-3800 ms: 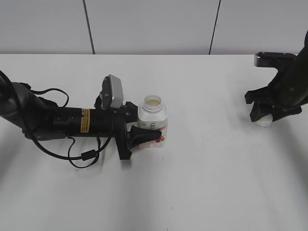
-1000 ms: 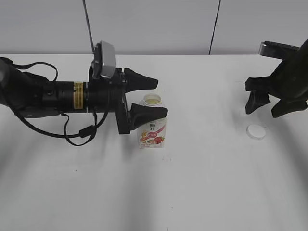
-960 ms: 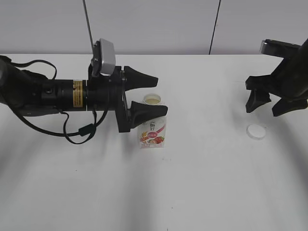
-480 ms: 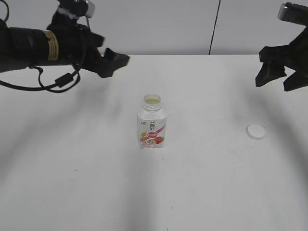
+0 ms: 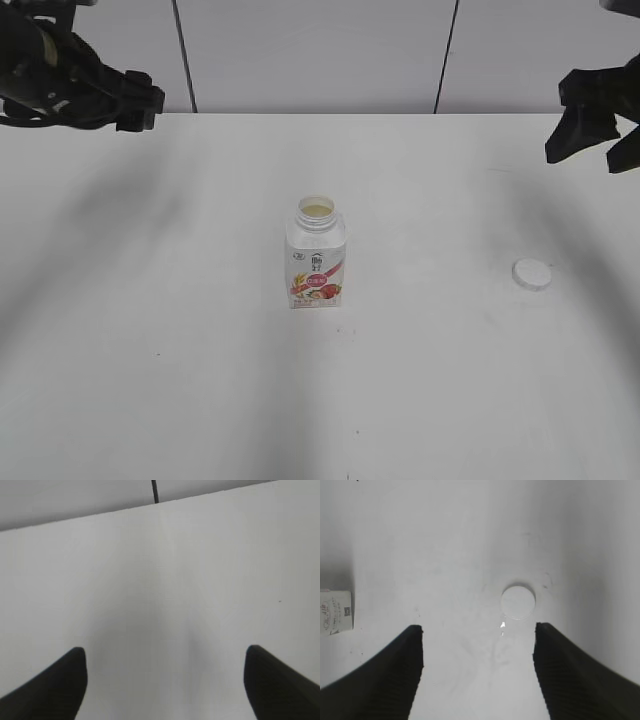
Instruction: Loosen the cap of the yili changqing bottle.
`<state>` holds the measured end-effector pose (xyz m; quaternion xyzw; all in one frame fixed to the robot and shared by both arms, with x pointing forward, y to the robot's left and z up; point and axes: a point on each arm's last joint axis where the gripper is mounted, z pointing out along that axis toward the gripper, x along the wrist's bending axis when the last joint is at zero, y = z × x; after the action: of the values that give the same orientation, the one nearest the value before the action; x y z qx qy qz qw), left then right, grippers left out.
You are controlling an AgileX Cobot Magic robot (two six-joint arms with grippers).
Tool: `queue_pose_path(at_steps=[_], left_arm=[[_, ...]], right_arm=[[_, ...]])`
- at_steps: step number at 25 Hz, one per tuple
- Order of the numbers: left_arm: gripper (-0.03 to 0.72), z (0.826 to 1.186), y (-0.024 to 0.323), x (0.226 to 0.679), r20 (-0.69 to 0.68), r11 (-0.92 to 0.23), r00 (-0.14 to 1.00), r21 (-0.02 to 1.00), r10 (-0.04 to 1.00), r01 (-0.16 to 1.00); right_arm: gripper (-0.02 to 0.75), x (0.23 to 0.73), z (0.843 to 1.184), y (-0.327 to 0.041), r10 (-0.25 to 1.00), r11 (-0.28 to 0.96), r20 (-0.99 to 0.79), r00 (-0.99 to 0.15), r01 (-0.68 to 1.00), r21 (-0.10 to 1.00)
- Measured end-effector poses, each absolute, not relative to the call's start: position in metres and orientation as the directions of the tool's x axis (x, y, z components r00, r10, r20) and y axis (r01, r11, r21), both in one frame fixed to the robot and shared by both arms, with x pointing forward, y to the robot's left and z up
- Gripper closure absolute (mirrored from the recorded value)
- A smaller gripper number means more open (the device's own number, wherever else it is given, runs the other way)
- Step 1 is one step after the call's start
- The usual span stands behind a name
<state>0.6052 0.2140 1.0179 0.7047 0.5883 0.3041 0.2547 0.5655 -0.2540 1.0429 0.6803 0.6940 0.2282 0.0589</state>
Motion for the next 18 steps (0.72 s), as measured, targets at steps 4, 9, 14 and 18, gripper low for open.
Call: queue_pose_path(at_steps=[4,9,14,18], left_arm=[[0.105,1.028,0.213,0.599,0.076,-0.121,0.094,0.595,0.993,0.795],[0.105,1.041,0.211,0.589,0.036,-0.083,0.075,0.425,0.997,0.901],[0.105,1.053,0.215,0.583,0.053,-0.065,0.051,0.324,0.997,0.944],[0.105,1.053,0.225,0.578,0.05,-0.021,0.009,0.244,0.999,0.97]], right_arm=[[0.195,0.56,1.047,-0.255,0.974,-0.005,0.213,-0.08,0.929,0.369],[0.195,0.554,1.055,-0.257,0.977,0.038,0.188,-0.101,0.95,0.311],[0.195,0.547,1.057,-0.257,0.977,0.063,0.186,-0.108,0.97,0.235],[0.195,0.54,1.056,-0.257,0.976,0.081,0.187,-0.111,0.984,0.159]])
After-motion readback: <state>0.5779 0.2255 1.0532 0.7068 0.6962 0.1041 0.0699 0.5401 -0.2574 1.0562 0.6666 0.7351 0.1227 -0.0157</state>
